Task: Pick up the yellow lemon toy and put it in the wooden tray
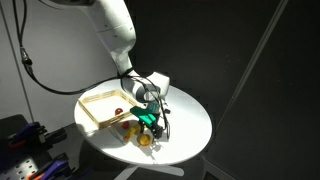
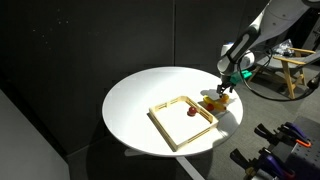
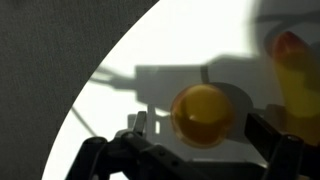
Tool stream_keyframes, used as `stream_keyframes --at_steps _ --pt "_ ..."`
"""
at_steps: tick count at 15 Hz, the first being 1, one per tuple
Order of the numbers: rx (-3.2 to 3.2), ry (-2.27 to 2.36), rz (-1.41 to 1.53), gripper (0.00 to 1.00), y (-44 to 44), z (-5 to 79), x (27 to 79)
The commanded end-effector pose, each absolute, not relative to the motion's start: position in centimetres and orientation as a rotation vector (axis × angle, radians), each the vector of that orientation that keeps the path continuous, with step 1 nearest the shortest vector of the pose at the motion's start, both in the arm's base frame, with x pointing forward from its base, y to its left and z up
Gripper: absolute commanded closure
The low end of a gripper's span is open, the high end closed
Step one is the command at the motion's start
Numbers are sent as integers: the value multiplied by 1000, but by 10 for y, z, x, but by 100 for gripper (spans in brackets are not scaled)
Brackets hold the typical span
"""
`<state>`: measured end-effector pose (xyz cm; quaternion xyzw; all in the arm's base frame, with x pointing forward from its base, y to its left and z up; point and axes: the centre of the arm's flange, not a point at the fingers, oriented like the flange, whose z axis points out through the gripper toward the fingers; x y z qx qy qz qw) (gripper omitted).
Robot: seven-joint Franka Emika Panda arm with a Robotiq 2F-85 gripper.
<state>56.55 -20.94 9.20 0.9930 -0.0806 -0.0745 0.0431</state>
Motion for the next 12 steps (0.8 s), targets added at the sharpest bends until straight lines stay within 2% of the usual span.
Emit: stream_keyframes --at_steps 1,3,4,5,9,12 --pt "3015 -258 -218 0 -212 88 573" --pt "3014 -259 -220 0 -212 86 573" --pt "3010 -264 -223 25 -213 85 574" --pt "3010 -263 -224 28 -214 85 574" --pt "2998 -273 -227 60 -217 82 574" --pt "2987 -298 -237 60 -219 91 570"
